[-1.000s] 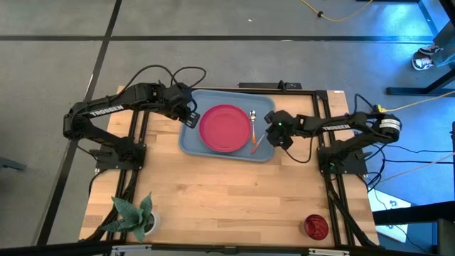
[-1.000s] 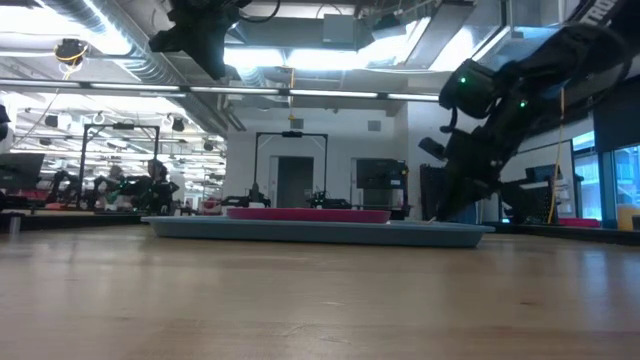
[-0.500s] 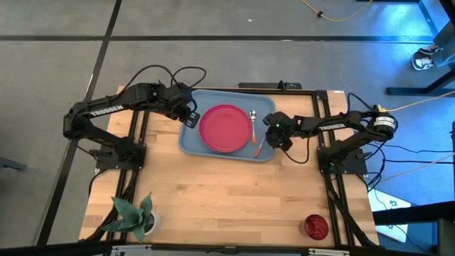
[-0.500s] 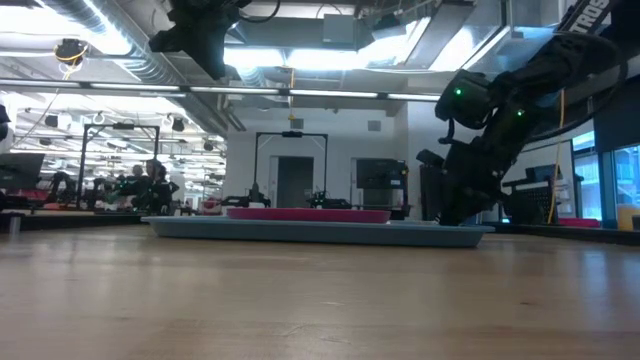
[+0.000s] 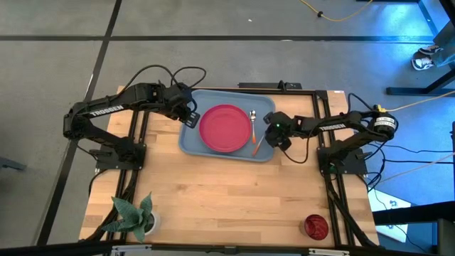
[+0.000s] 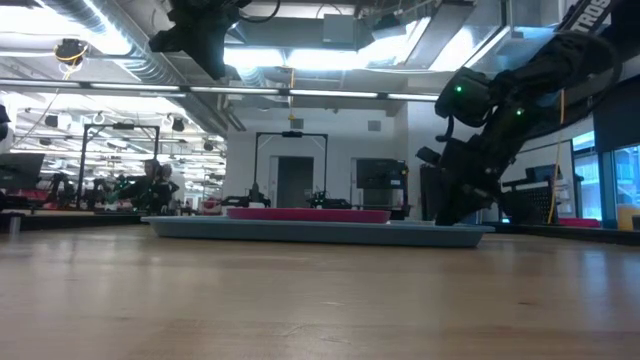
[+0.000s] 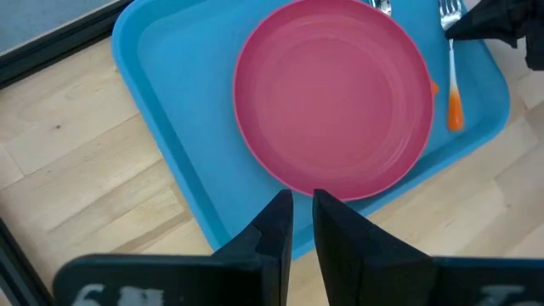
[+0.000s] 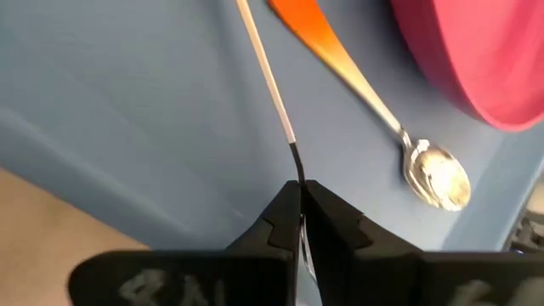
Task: Pick and place plate/cup/fork/spoon on tray
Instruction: Put the orange fork on the blue serving tray at the right of the orange spoon
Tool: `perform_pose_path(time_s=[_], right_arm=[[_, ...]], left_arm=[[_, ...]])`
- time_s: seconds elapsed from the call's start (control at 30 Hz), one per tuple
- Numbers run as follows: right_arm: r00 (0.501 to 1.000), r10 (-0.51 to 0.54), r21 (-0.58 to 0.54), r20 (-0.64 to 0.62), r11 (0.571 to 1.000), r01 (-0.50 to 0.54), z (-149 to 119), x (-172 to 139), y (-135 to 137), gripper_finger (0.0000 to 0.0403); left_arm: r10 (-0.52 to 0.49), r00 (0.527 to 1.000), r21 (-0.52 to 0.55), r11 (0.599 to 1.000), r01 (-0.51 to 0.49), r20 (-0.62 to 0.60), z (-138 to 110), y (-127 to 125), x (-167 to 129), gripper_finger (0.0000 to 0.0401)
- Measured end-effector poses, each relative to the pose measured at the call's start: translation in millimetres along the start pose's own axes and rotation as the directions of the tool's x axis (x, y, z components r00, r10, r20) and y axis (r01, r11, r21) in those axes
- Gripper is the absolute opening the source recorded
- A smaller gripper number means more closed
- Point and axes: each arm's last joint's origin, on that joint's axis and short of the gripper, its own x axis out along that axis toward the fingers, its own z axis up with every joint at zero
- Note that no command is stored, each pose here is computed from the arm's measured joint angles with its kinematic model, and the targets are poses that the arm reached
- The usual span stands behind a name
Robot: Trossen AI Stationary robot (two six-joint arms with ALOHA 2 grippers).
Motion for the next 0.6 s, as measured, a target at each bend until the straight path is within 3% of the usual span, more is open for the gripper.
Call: perform_pose_path(time_s=[0.33,0.6], right_arm=[[0.999,0.023,-0.003,0.048,1.0,-0.023,1.3,-0.1,0.7,0.0011],[0.993,0.045,0.028,0.109,0.998,-0.048,3.1,-0.4,1.1,0.0028]], left_arm=[[0.0,1.0,0.0,1.0,0.0,0.0,0.0,0.0,0.0,0.0041],[0.0,1.0,0.0,1.0,0.0,0.0,0.0,0.0,0.0,0.0041]])
